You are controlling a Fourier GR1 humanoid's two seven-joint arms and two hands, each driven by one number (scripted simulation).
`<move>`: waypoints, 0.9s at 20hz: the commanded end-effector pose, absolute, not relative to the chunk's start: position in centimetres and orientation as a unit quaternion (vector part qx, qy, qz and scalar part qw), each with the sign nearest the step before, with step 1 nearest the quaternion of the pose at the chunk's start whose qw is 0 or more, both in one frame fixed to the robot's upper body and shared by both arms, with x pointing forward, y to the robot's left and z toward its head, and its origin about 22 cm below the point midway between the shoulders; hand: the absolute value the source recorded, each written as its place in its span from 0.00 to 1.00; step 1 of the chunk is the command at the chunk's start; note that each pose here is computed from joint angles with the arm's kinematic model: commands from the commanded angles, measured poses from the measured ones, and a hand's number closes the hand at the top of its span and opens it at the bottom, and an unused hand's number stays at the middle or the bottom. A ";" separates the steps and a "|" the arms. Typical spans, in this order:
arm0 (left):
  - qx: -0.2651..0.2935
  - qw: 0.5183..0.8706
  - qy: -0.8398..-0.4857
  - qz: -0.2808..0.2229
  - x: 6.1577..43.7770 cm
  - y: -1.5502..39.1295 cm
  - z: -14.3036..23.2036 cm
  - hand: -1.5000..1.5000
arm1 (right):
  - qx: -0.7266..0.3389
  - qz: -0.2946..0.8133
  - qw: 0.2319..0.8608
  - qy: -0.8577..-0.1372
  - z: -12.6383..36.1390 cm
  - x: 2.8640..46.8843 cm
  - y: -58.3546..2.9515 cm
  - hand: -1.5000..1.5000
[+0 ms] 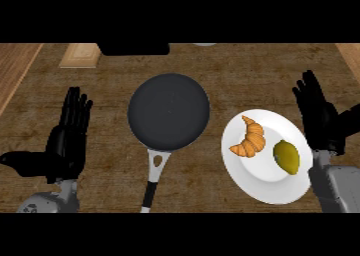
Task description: Pick the lemon from the plate and place it in the pan
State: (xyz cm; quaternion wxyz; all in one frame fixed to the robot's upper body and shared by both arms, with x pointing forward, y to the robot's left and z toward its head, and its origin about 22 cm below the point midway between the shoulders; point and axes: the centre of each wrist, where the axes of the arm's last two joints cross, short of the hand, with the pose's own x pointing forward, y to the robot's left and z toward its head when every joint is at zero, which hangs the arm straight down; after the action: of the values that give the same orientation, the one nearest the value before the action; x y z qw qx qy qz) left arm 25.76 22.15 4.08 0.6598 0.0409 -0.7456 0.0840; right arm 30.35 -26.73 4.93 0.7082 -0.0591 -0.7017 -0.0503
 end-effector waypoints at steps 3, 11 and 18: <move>0.066 0.673 -0.735 0.055 26.0 25.1 5.2 0.50 | 0.081 0.024 0.588 -0.805 9.0 30.7 -28.3 1.00; 0.060 0.720 -0.690 0.037 25.9 26.7 4.7 0.50 | -0.027 0.183 0.462 -0.867 8.9 24.7 -40.8 1.00; 0.041 0.720 -0.692 0.024 26.7 27.6 5.3 0.50 | -0.107 0.288 0.450 -0.839 6.0 20.1 -48.5 0.00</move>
State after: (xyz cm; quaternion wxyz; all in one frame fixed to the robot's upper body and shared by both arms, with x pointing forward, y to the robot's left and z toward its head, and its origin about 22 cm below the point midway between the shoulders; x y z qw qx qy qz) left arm 26.57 27.09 5.46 0.7186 0.0508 -0.6929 0.0289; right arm 22.31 -45.46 6.00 0.4819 -0.0950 -0.8438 0.2160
